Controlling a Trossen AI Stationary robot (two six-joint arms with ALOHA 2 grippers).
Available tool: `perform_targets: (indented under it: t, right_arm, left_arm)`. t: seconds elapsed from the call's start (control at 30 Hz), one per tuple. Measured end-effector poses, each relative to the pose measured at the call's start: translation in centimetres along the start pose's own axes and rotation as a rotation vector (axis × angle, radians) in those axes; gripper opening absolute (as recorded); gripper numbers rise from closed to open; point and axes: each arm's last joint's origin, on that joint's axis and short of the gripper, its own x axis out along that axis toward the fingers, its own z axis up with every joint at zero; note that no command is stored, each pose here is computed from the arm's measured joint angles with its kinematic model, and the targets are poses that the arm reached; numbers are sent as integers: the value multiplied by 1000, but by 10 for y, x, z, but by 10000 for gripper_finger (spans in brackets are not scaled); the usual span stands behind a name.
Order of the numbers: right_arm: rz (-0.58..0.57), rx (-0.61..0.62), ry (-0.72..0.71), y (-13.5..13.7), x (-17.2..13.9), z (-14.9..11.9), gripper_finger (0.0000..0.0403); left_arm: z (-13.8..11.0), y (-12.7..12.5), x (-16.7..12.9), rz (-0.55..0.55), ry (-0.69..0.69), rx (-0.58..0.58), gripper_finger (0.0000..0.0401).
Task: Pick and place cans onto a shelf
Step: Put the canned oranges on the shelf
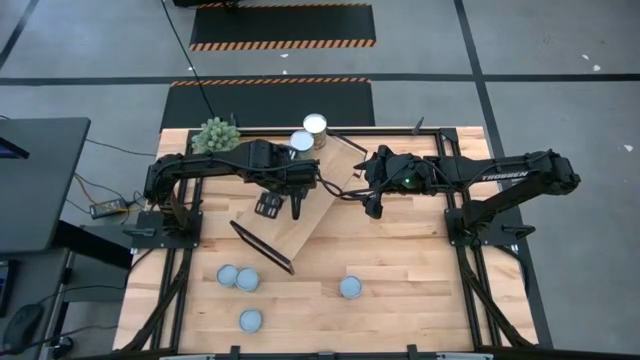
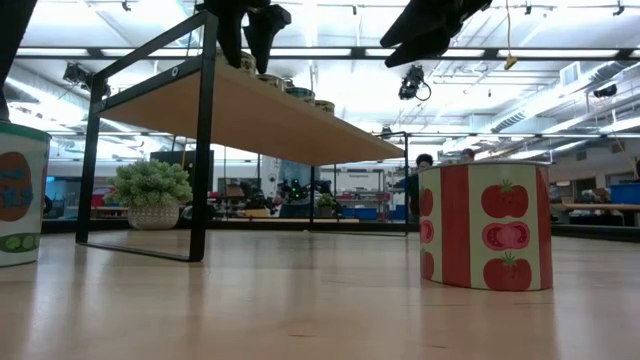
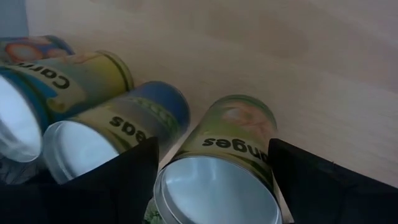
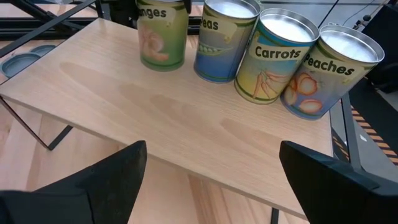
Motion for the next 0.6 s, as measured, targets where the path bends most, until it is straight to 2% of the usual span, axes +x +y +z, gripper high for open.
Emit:
perform_targets:
  t: [0.4, 0.6]
  right_arm:
    - [0, 0, 0, 0, 0, 0, 375]
    - [0, 0, 0, 0, 0, 0, 375]
  left_arm:
    - [0, 1, 0, 55, 20, -7, 306]
    - [-1, 2, -7, 42, -13, -50, 306]
